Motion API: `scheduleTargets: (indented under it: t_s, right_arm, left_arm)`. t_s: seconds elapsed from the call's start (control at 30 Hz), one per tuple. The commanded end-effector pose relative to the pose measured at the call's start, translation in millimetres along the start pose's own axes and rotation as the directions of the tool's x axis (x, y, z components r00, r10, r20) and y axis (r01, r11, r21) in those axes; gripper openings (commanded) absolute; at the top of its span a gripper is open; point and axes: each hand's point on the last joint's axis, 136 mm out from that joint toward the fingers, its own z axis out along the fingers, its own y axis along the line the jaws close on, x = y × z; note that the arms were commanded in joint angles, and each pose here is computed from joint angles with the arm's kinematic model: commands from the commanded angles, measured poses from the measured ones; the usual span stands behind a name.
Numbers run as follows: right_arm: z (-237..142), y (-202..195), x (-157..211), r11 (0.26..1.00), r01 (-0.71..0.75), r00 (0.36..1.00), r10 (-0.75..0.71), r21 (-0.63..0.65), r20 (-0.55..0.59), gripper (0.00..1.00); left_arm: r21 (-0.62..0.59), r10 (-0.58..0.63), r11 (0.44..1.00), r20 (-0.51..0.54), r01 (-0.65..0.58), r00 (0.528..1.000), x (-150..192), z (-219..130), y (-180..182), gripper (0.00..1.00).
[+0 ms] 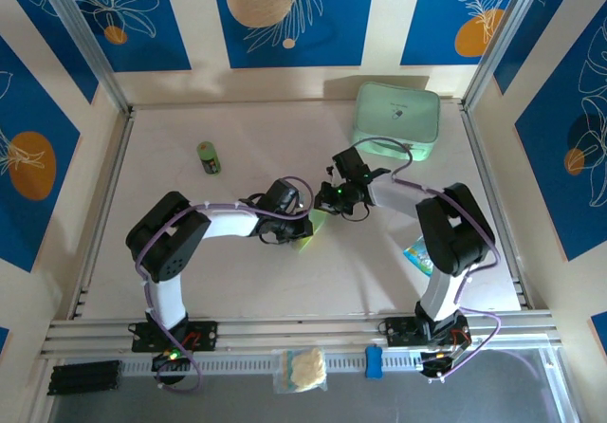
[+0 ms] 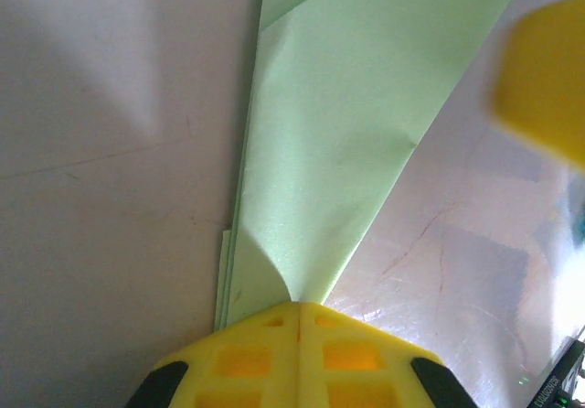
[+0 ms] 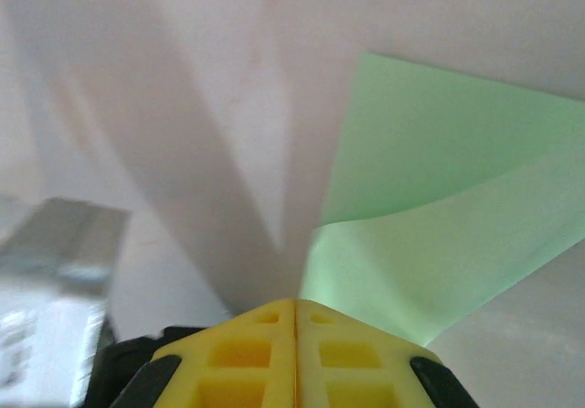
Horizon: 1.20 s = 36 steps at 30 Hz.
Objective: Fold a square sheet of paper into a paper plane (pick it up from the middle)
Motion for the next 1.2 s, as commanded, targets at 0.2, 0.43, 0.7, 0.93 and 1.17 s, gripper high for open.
scheduleTargets:
  t_s: [0.2, 0.43, 0.7, 0.93, 1.17]
  right_arm:
    - [18.0, -13.6, 25.6, 1.0, 0.027, 0.998, -0.027, 0.007, -0.062, 0.07]
    - [32.2, -28.9, 17.8, 0.999, -0.006, 0.998, 0.009, 0.033, -0.067, 0.06]
    - [37.2, -61.6, -3.4, 0.997, -0.06, 0.998, 0.06, 0.04, -0.012, 0.06]
    - [21.2, -86.7, -36.0, 0.991, -0.137, 0.987, 0.135, 0.013, 0.082, 0.06]
    - [3.1, -110.1, -64.9, 0.974, -0.224, 0.965, 0.218, 0.022, 0.147, 0.06]
  left_arm:
    - [-0.126, -0.05, 0.991, -0.067, 0.041, 0.997, 21.6, 6.4, 39.5, 0.0]
    - [-0.146, -0.063, 0.988, -0.081, 0.051, 0.995, 27.4, 6.3, 46.5, 0.0]
    - [-0.213, -0.119, 0.973, -0.16, 0.083, 0.98, 61.1, 2.9, 77.9, 0.0]
    - [-0.218, -0.136, 0.971, -0.187, 0.094, 0.973, 70.5, 7.0, 85.7, 0.0]
    - [-0.211, -0.132, 0.973, -0.193, 0.09, 0.972, 70.1, 8.6, 84.2, 0.0]
